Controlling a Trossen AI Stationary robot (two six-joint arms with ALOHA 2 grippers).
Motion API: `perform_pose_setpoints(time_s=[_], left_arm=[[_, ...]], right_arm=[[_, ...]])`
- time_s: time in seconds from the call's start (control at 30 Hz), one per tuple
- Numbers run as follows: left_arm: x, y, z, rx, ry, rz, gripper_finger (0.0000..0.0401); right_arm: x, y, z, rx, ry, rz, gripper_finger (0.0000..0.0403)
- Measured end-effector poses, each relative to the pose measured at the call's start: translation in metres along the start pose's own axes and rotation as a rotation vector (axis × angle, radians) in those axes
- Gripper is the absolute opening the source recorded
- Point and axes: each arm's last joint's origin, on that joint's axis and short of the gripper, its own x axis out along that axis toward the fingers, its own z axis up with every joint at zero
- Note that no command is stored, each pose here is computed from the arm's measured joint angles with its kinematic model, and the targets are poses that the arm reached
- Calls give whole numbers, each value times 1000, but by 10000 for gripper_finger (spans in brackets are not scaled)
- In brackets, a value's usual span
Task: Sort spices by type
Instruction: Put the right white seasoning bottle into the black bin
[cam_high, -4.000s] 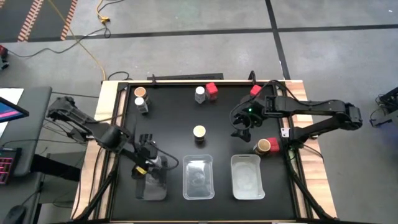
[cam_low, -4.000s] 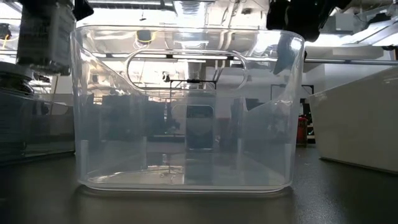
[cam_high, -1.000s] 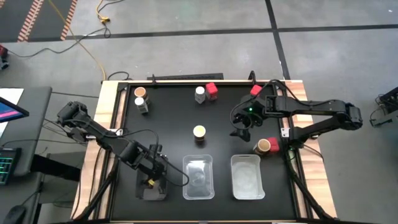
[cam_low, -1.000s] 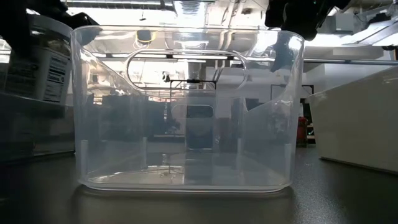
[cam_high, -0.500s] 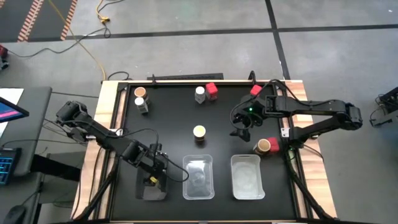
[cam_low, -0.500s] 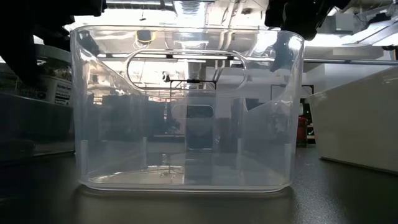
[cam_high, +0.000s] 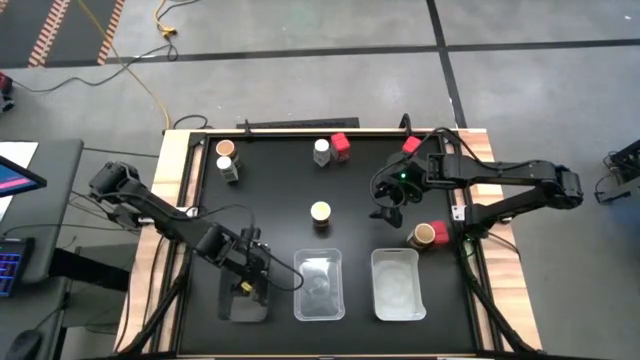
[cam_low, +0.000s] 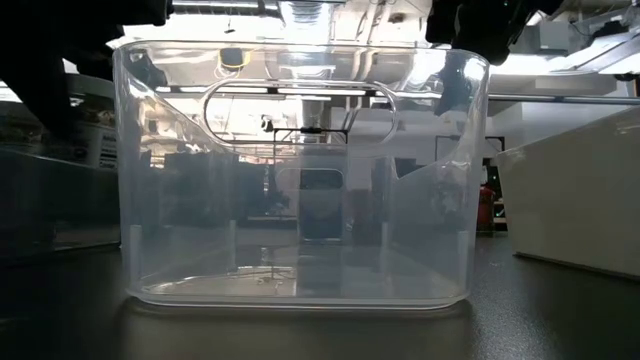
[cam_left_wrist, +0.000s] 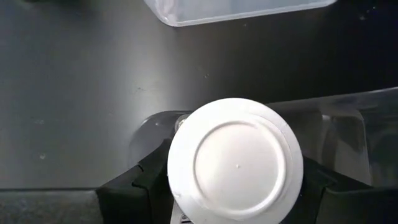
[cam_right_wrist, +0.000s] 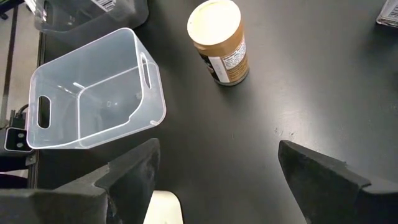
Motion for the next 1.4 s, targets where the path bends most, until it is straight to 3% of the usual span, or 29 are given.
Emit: perform_pose_setpoints(time_s=[0.3, 1.4], left_arm=[[-7, 6, -10, -44, -72, -23, 204], [-7, 7, -8, -26, -89, -17, 204]], right_arm=[[0, 0, 1, -3, -10, 2, 353], [0, 1, 6, -15, -62, 13, 353]])
